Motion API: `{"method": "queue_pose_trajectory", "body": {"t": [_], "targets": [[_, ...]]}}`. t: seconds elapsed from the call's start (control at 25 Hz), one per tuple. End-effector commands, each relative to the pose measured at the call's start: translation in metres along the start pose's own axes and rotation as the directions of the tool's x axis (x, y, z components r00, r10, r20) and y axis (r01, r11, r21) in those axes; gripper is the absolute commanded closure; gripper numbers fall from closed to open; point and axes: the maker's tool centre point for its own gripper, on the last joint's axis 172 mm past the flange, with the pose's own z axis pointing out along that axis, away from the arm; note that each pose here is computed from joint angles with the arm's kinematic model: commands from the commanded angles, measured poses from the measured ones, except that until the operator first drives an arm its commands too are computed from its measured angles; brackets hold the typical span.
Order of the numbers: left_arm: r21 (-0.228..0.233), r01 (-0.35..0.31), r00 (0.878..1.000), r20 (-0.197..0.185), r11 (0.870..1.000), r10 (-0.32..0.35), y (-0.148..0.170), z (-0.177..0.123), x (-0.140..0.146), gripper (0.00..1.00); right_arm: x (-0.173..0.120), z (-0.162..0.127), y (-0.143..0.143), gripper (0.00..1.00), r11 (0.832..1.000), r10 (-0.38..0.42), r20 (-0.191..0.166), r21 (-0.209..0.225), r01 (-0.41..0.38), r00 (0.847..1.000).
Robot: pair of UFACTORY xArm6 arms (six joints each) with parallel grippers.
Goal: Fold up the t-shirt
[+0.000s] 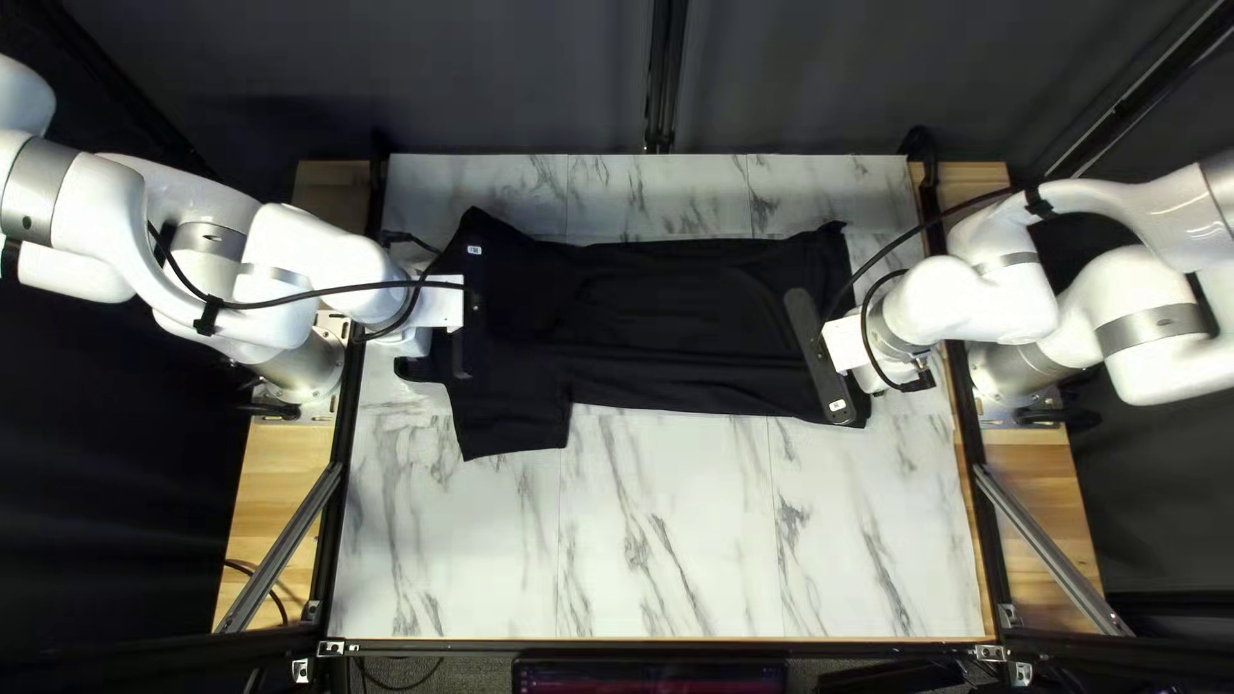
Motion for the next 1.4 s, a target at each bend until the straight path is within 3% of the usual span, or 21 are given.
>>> {"method": "queue_pose_trajectory", "body": {"t": [0.04,0.36,0.64,0.96,1.4], "targets": [[0.004,0.012,1.0,-0.01,1.0,-0.012,0.001,-0.004,0.001,0.0,-0.002,-0.005,0.001,0.0,1.0,0.006,-0.009,-0.001,-0.006,1.0],[0.041,0.013,0.999,-0.032,0.999,-0.012,0.027,-0.027,0.012,0.0,0.005,-0.03,-0.022,0.0,0.999,0.025,-0.018,-0.034,-0.025,1.0],[0.078,0.002,1.0,-0.025,0.997,0.0,0.05,-0.033,0.012,0.0,0.019,-0.047,-0.052,0.0,0.997,0.024,-0.03,-0.069,-0.026,0.999],[0.06,0.009,1.0,-0.012,0.998,-0.009,0.017,-0.011,0.013,0.0,0.02,-0.048,-0.055,0.0,0.996,0.02,-0.029,-0.087,-0.022,0.999],[0.019,-0.017,1.0,0.001,1.0,0.017,-0.016,0.011,0.017,0.0,0.026,-0.043,-0.049,0.0,0.997,0.013,-0.026,-0.08,-0.015,1.0]]}}
